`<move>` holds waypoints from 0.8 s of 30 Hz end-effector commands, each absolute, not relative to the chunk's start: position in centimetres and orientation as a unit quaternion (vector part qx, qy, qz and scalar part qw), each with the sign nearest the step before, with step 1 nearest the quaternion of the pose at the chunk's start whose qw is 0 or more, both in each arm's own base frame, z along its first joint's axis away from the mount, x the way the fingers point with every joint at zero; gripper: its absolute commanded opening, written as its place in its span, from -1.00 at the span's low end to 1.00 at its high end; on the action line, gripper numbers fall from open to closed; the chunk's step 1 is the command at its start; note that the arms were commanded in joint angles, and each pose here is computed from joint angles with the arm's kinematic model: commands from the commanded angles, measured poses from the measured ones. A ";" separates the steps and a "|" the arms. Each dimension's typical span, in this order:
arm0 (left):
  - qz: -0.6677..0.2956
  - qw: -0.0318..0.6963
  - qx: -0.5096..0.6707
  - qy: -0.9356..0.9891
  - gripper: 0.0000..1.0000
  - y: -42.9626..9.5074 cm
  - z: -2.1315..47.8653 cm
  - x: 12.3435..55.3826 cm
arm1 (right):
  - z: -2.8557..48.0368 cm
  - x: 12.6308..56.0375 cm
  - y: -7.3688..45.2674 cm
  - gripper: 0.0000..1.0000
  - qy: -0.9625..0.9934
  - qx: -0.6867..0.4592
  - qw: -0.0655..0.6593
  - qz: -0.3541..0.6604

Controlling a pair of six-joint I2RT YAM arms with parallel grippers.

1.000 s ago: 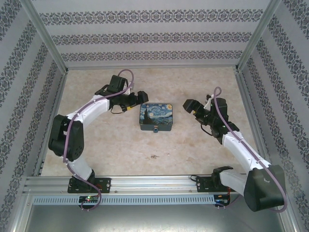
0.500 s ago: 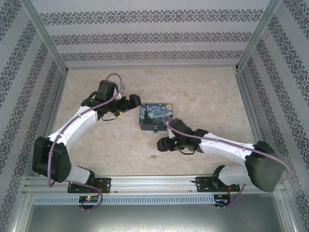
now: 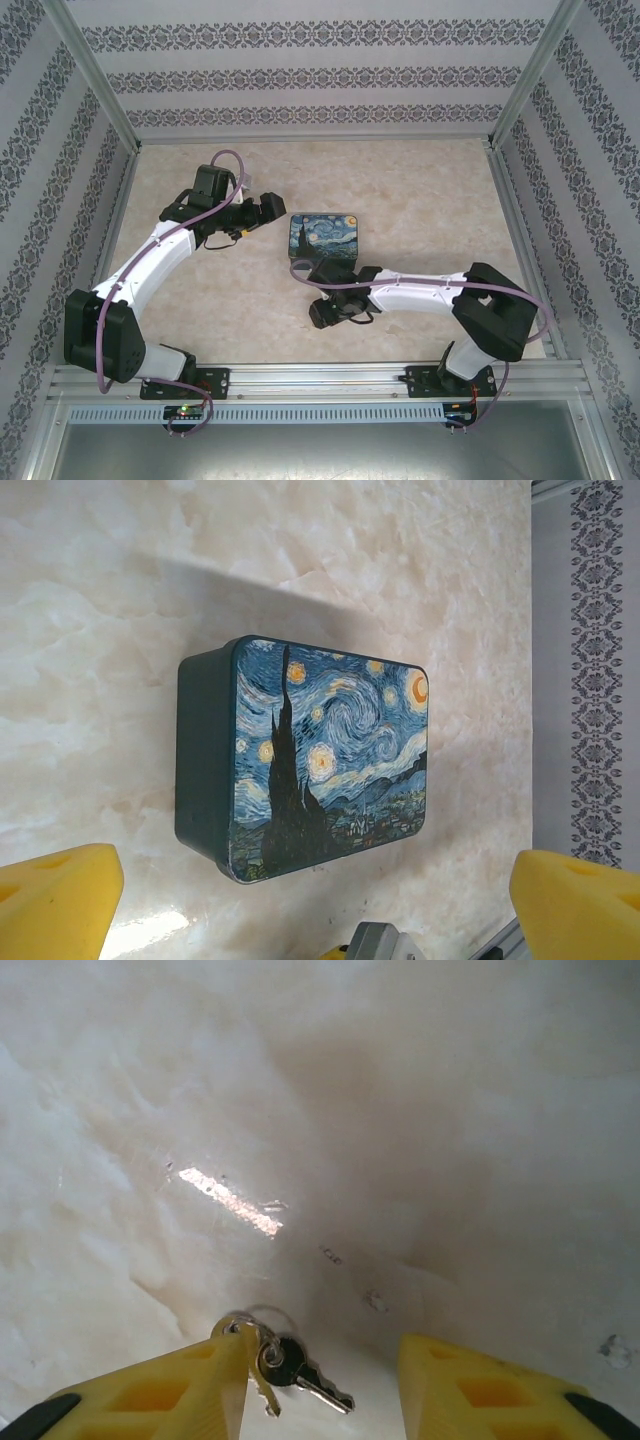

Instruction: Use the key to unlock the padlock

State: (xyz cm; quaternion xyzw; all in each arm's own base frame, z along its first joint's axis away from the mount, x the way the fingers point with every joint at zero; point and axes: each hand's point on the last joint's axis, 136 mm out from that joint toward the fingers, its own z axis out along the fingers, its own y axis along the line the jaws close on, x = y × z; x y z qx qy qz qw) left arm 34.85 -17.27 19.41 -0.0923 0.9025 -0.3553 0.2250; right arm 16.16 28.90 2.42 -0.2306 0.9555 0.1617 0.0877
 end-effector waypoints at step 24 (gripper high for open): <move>-0.365 0.215 -0.102 0.900 0.99 -16.6 18.2 34.8 | 4.8 16.1 28.1 -0.01 0.958 -0.222 0.117 0.138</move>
